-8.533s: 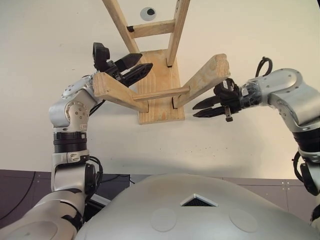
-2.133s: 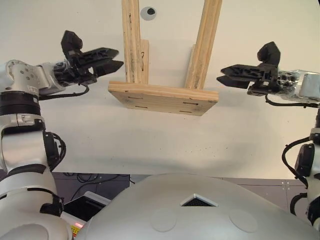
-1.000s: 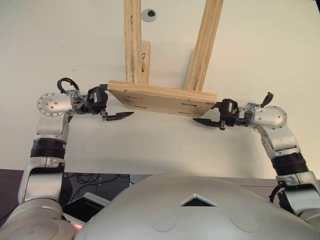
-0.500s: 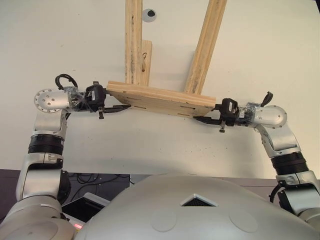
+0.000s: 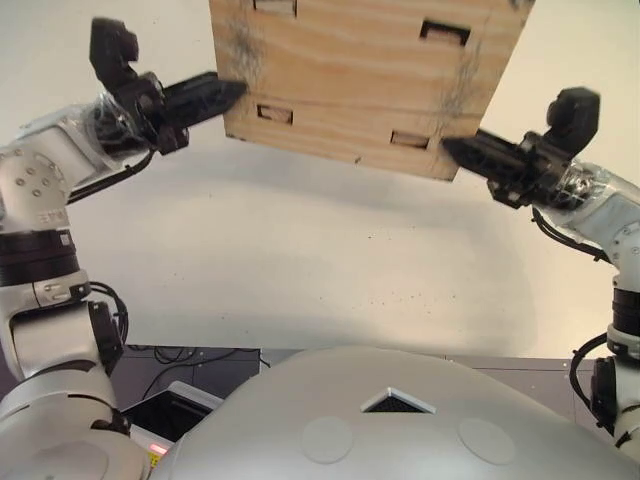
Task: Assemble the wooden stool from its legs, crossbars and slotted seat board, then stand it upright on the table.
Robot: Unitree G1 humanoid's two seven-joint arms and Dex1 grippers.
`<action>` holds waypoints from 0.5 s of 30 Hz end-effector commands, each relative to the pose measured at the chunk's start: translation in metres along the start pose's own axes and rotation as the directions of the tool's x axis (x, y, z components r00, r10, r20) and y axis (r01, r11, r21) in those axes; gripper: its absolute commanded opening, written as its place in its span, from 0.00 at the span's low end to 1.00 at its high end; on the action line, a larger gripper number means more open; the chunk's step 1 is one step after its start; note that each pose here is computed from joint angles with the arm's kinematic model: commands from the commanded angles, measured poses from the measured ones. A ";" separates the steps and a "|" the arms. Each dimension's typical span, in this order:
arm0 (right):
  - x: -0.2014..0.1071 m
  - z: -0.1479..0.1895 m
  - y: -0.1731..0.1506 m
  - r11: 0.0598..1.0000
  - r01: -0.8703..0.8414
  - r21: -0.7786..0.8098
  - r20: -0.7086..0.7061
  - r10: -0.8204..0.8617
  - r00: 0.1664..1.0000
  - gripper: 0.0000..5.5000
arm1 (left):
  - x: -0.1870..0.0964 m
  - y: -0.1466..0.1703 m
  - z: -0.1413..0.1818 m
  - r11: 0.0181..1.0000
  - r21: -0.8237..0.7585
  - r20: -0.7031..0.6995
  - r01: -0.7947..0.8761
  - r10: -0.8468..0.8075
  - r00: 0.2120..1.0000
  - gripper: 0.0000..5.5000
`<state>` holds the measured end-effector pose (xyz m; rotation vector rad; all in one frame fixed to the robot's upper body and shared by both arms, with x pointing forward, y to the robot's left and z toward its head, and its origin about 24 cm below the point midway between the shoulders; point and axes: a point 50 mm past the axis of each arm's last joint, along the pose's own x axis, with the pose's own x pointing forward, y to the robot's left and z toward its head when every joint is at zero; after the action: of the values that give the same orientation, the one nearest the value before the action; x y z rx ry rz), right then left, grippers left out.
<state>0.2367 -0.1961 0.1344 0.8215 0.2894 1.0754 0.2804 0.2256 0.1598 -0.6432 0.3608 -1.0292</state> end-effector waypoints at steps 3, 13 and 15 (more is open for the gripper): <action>0.047 0.074 -0.025 0.861 0.360 0.359 0.134 -0.429 0.893 0.24 | 0.049 -0.002 0.049 0.945 -0.273 -0.015 -0.180 0.183 0.983 0.33; 0.091 0.090 -0.084 0.626 0.481 0.614 0.082 -0.657 0.749 0.34 | 0.104 0.024 0.061 0.875 -0.396 -0.015 -0.279 0.298 0.954 0.39; 0.091 0.089 -0.088 0.622 0.475 0.622 0.079 -0.654 0.752 0.42 | 0.102 0.027 0.063 0.877 -0.418 0.027 -0.236 0.272 0.962 0.46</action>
<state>0.3922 -0.1839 0.1824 1.3246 0.4597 0.3020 0.3805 0.1709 0.1905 -0.9826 0.5809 -0.6475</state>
